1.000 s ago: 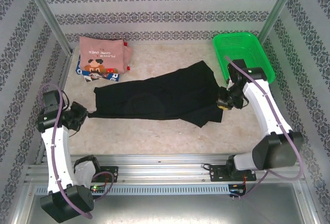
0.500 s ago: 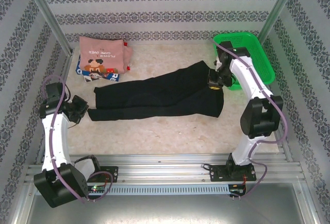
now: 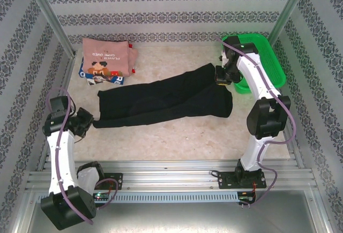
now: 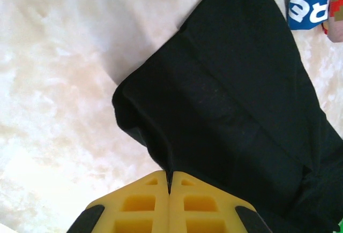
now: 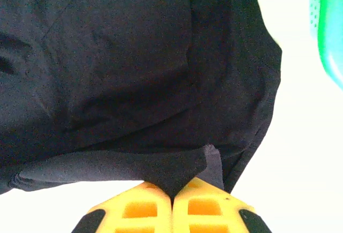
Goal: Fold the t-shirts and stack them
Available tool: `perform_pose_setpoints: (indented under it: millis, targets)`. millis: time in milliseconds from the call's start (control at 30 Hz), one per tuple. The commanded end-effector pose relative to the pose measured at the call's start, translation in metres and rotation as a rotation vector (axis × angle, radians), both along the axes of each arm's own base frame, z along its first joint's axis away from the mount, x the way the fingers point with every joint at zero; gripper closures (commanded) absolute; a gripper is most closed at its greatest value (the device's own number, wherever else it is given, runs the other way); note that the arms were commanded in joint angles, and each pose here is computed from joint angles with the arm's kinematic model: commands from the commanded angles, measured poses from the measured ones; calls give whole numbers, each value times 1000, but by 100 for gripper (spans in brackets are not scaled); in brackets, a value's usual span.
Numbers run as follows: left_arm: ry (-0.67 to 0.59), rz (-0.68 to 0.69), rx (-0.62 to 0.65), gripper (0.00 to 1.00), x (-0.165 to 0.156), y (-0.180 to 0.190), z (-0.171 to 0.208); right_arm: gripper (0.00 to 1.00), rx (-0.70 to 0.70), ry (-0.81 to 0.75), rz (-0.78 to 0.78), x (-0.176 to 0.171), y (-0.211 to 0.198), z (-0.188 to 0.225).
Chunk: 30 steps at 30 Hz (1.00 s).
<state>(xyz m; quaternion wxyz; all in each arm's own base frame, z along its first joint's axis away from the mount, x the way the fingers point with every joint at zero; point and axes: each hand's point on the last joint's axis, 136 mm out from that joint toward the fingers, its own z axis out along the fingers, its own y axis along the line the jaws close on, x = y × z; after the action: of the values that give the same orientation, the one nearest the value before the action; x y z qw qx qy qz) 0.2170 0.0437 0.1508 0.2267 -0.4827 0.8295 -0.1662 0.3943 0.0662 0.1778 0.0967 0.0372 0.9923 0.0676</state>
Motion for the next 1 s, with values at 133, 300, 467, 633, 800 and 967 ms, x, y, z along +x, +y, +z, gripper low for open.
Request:
perform_pose_setpoints:
  millis: [133, 300, 467, 633, 800, 967]
  targets:
    - [88, 11, 39, 100, -15, 4, -15, 100, -19, -23, 93, 17, 9, 6]
    - [103, 13, 53, 100, -9, 10, -23, 100, -14, -33, 123, 31, 16, 4]
    - [107, 2, 53, 100, 1, 14, -30, 100, -30, -34, 149, 44, 22, 0]
    - [113, -21, 63, 100, 14, 19, -40, 100, -44, -37, 154, 53, 26, -5]
    - [124, -37, 66, 100, 26, 24, -51, 100, -60, -42, 157, 61, 29, -11]
    - [133, -57, 61, 100, 39, 28, -59, 100, -87, -42, 156, 68, 29, -17]
